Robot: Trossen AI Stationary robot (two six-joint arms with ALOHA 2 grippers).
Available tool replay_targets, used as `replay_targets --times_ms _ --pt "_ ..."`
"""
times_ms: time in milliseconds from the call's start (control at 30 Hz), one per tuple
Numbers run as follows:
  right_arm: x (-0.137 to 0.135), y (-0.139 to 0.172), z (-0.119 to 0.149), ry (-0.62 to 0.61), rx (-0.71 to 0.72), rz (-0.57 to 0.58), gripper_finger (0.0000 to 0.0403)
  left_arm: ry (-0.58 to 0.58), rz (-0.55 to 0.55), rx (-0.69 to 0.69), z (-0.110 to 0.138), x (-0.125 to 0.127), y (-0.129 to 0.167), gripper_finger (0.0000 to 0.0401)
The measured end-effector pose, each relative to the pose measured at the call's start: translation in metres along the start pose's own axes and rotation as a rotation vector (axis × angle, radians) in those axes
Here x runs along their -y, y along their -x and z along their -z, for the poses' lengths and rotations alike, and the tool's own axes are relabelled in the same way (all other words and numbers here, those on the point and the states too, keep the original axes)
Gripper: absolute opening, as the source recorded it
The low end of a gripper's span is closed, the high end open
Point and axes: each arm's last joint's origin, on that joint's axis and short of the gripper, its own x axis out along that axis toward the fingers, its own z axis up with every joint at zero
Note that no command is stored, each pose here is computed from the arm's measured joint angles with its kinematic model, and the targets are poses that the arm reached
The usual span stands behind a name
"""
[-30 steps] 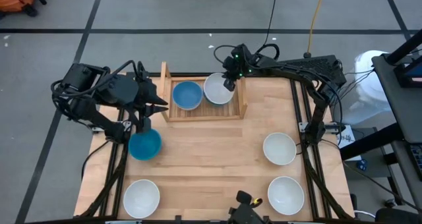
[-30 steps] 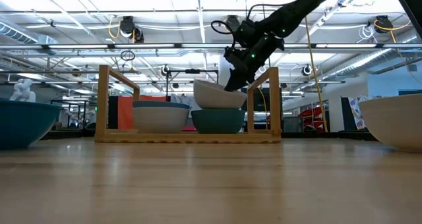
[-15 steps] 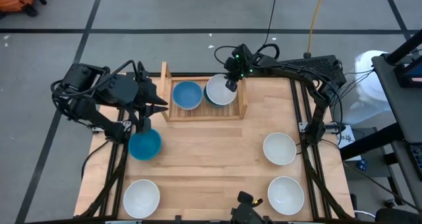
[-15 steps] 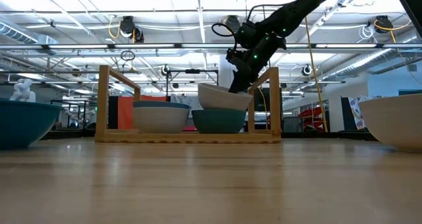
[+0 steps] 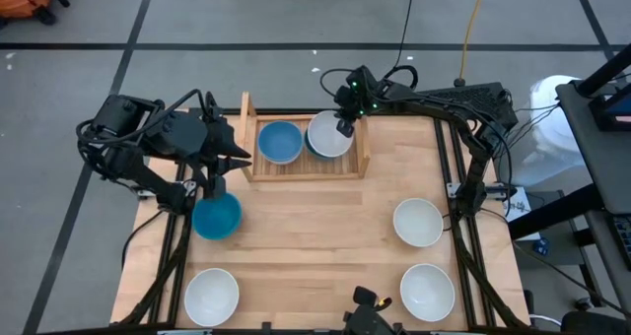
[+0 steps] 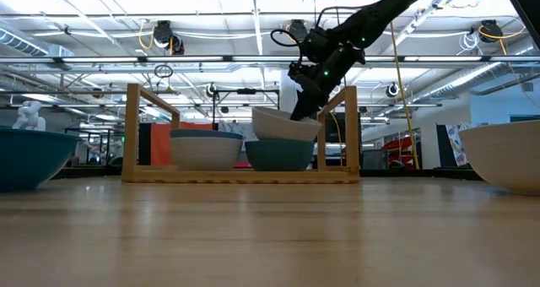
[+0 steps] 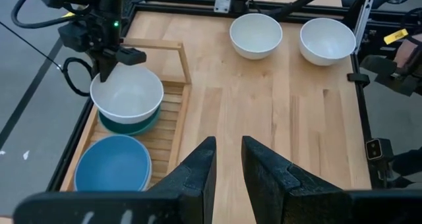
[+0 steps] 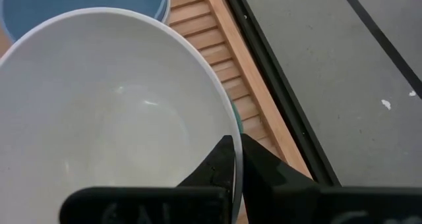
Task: Place and stack bowls onto a shelf
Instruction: Stack the white bowl on the green bowl on the shelf
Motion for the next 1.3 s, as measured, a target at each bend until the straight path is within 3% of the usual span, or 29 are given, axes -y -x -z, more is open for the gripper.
replay_targets --times_ms 367,800,1067,1300 --pt "-0.002 0.001 0.004 0.023 -0.042 -0.011 0.0015 -0.001 0.001 0.000 0.000 0.000 0.000 0.0079" --pt "-0.002 0.000 0.002 0.023 -0.027 -0.007 0.0086 -0.002 0.004 -0.001 0.000 0.000 0.000 0.0079" --pt "-0.002 0.001 -0.007 0.059 0.068 0.013 0.0109 -0.007 0.003 -0.001 0.000 0.000 0.000 0.0079" --pt "-0.023 0.043 -0.030 0.179 0.202 0.026 0.0103 -0.027 -0.066 0.012 -0.001 -0.004 -0.001 0.0079"
